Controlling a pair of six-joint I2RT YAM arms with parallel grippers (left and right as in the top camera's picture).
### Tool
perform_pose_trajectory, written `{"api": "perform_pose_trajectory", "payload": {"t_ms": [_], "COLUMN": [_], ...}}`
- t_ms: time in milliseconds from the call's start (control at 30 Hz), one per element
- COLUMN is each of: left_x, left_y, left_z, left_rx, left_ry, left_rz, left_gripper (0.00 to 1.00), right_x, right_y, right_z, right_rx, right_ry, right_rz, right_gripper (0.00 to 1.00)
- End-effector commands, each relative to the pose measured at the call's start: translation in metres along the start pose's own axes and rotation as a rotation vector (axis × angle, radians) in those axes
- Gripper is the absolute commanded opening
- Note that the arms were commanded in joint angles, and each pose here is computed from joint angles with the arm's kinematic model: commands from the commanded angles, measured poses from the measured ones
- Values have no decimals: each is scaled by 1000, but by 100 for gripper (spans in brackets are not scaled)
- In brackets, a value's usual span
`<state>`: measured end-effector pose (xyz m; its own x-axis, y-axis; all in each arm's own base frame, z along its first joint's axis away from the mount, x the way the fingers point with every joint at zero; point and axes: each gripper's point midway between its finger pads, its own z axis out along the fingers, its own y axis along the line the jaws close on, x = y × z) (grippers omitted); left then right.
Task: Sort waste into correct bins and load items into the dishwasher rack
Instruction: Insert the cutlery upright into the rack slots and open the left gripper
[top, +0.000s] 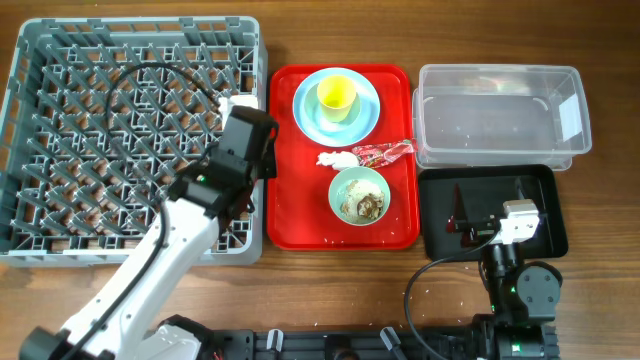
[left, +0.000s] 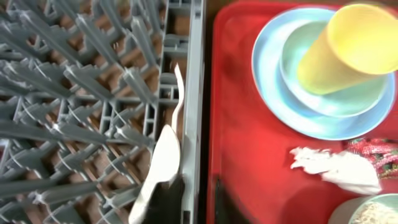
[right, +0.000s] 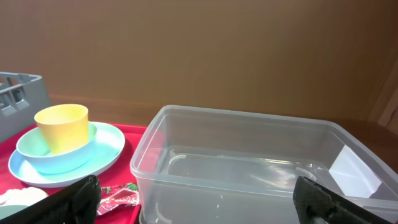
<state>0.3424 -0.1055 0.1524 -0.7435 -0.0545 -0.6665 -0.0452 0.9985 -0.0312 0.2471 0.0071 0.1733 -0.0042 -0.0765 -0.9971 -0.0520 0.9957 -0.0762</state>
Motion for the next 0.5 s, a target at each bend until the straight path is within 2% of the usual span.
{"api": "perform_pose_trajectory", "payload": {"t_ms": [0, 33, 100, 133, 167, 267, 333, 400, 467], "left_x": [-1, 1, 1, 1, 4, 16, 24, 29, 27], "left_y": [6, 8, 9, 9, 10, 13, 19, 28, 37], "left_z": [-4, -3, -3, -3, -3, 13, 28, 39, 43], "left_rx": [-20, -31, -34, -35, -39, -75, -106, -133, -147], "left_ry": [-6, -2, -3, 0, 10, 61, 102, 129, 135], "left_rz": [-6, -3, -4, -3, 0, 18, 18, 6, -20], "left_gripper": [25, 29, 30, 29, 19, 15, 17, 26, 29], "right_x": [-1, -1, -1, -1, -1, -1, -1, -1, -1], "right_y": [-1, -1, -1, -1, -1, -1, -1, -1, -1], "right_z": [0, 0, 0, 0, 0, 0, 0, 0, 0], "right_rx": [5, 5, 5, 5, 5, 5, 5, 5, 5], "right_ry": [-6, -6, -6, -6, -6, -6, -6, -6, -6], "right_rz": [0, 0, 0, 0, 0, 0, 0, 0, 0], "right_gripper": [100, 100, 100, 100, 100, 100, 100, 100, 100]}}
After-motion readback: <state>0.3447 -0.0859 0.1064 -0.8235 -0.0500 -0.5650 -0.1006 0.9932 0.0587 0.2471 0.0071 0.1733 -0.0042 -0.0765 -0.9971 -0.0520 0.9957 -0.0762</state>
